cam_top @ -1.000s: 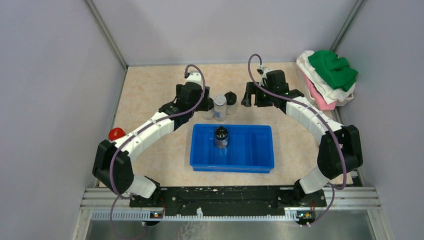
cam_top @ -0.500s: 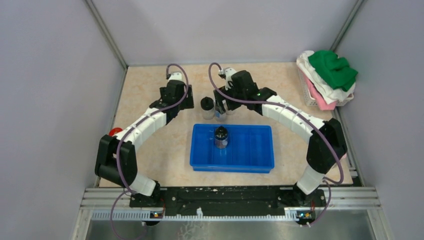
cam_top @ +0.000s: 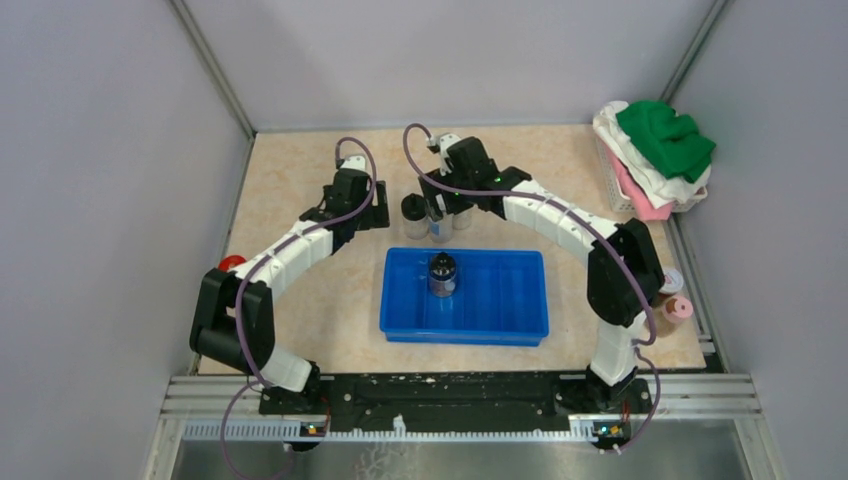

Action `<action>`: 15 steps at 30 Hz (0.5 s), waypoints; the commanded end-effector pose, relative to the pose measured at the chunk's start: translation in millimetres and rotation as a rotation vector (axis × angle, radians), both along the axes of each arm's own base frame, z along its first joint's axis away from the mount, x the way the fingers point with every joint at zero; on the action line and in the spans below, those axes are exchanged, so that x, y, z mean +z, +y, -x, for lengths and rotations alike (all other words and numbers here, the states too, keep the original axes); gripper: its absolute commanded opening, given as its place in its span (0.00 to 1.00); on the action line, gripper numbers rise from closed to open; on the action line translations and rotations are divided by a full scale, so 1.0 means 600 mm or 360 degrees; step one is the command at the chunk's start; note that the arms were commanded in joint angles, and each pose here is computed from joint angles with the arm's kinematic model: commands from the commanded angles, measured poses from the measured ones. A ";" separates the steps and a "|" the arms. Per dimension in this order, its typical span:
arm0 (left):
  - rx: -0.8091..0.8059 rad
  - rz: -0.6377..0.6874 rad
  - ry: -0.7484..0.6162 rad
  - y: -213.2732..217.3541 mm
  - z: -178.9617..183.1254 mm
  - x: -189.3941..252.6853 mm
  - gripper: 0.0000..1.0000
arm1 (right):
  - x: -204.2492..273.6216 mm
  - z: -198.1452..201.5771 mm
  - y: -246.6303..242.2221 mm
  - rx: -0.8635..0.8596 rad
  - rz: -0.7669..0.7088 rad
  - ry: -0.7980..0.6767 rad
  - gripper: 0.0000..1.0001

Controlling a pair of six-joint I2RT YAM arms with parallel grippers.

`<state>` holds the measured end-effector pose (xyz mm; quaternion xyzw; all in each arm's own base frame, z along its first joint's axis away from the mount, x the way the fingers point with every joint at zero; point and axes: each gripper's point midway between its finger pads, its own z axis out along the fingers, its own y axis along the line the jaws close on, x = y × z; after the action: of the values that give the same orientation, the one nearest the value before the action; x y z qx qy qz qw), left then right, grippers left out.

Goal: Organize the condiment bottles
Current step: Pick up the bottle from the center of the board.

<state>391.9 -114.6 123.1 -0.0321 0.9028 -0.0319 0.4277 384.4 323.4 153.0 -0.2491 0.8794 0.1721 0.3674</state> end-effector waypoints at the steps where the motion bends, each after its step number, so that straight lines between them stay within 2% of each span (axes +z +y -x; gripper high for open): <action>1: -0.0023 0.0062 -0.0090 -0.010 -0.009 0.025 0.91 | 0.039 -0.023 0.025 0.0016 -0.0065 -0.0107 0.79; 15: -0.0052 0.0072 -0.0072 -0.015 -0.006 0.022 0.89 | 0.014 -0.041 0.038 0.0002 -0.0065 -0.0100 0.78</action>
<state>391.0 -120.1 122.8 -0.0254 0.9038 -0.0459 0.4247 395.2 331.5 141.2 -0.2505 0.8789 0.1709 0.3683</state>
